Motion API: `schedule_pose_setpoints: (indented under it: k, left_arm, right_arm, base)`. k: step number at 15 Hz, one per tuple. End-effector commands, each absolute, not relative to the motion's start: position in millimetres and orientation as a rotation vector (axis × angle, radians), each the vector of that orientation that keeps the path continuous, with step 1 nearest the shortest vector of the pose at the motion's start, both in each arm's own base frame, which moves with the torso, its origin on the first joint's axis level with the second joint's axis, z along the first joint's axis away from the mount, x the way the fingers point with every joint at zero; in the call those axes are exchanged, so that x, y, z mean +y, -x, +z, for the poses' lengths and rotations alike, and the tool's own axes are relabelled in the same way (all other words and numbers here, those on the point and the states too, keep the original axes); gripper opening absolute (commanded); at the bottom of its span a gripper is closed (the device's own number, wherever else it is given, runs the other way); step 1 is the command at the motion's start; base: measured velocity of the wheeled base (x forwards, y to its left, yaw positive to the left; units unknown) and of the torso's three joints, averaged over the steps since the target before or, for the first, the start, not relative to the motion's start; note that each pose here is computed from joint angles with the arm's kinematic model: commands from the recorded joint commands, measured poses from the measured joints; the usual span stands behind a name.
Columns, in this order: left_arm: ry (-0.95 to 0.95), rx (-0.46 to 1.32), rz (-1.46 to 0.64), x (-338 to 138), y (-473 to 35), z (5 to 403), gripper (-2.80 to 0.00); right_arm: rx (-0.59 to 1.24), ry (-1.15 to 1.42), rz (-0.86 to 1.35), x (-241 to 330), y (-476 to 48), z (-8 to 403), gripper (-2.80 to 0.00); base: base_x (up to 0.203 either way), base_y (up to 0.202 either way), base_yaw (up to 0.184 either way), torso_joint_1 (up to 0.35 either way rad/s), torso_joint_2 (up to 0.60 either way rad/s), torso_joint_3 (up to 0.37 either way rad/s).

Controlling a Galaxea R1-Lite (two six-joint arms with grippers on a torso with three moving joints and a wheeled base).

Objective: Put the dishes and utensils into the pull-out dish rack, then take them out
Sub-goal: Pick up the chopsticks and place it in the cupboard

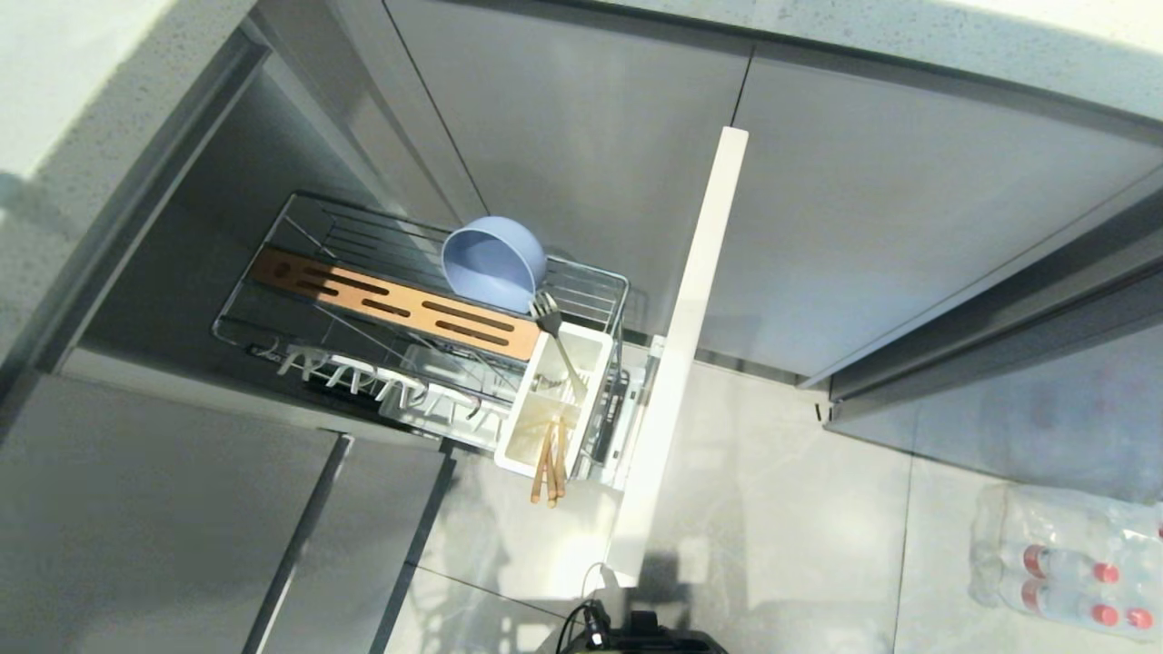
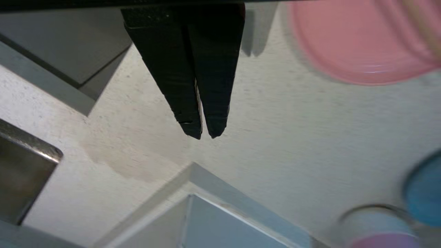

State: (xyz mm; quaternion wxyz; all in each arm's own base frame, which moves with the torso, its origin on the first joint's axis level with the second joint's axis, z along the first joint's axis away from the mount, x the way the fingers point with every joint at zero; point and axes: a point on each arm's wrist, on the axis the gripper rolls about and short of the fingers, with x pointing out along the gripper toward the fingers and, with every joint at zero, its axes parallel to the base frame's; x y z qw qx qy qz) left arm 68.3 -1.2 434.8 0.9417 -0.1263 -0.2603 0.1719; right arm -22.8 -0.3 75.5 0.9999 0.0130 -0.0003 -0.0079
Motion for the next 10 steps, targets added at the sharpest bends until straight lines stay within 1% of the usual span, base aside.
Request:
schedule_pose_setpoints:
  k: [1,3,10]
  left_arm:
    - [0.257,-0.565,0.418,7.3,-40.9,441.0,-2.80]
    - [0.284,-0.568,0.492,11.3,-32.3,445.2,-2.80]
    - [0.392,-0.355,0.785,24.2,-36.5,436.7,-2.80]
  right_arm:
    - [0.000,-0.026,-0.015,-0.3,22.8,75.5,-2.80]
    - [0.000,-0.026,-0.015,-0.3,22.8,75.5,-2.80]
    - [0.000,-0.027,-0.015,-0.3,22.8,75.5,-2.80]
  base:
    - [0.000,0.000,0.000,0.000,0.00,0.000]
    - [0.000,0.000,0.000,0.000,0.00,0.000]
    - [0.000,0.000,0.000,0.000,0.00,0.000]
